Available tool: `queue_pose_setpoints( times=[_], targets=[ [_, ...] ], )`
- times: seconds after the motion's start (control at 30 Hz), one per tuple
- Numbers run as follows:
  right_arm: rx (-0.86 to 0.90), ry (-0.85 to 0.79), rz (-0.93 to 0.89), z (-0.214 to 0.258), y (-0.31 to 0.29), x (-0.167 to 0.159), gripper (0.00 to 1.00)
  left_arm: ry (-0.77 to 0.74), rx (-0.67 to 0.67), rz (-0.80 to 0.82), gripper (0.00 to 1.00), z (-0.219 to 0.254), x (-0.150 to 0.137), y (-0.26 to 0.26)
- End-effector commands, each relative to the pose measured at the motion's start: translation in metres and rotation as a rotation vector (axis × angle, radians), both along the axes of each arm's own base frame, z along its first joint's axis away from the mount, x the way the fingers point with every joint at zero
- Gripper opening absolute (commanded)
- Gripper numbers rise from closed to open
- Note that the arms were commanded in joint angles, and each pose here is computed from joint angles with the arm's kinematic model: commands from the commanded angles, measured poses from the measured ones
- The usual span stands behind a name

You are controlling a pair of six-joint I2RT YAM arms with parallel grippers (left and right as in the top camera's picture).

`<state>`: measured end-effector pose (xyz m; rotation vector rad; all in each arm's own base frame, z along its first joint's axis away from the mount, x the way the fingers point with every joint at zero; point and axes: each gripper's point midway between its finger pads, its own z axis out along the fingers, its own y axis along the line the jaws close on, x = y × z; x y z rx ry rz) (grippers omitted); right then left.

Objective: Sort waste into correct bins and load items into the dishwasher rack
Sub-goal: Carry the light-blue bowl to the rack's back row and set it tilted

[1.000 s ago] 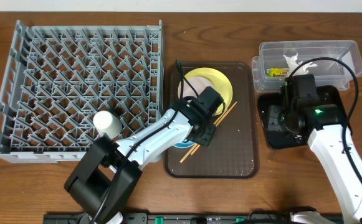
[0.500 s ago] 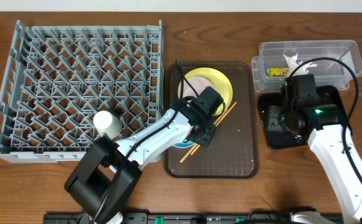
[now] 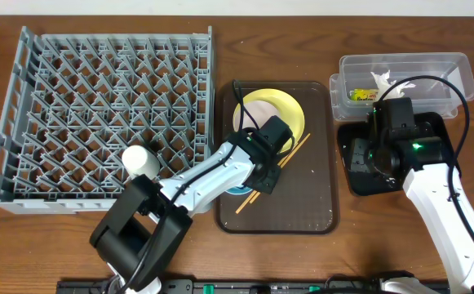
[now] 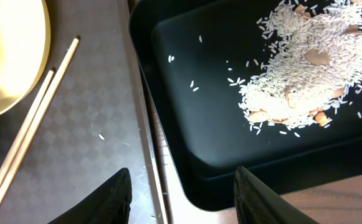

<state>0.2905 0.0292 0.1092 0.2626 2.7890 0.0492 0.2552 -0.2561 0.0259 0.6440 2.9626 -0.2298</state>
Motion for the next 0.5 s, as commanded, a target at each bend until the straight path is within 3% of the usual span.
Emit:
queue_pose_setpoints(
  times=[0.0,0.23,0.47],
  targets=[
    [-0.006,-0.032,-0.018,0.010,-0.003,0.005,0.51,0.015,-0.011,0.000,0.06,0.008,-0.005,-0.001],
    [-0.012,-0.033,-0.013,0.010,-0.004,0.005,0.51,-0.041,-0.170,-0.026,0.06,0.069,-0.010,-0.017],
    [-0.012,-0.033,-0.013,0.010,-0.004,0.005,0.51,-0.193,-0.306,-0.005,0.06,0.137,-0.001,-0.009]
  ],
)
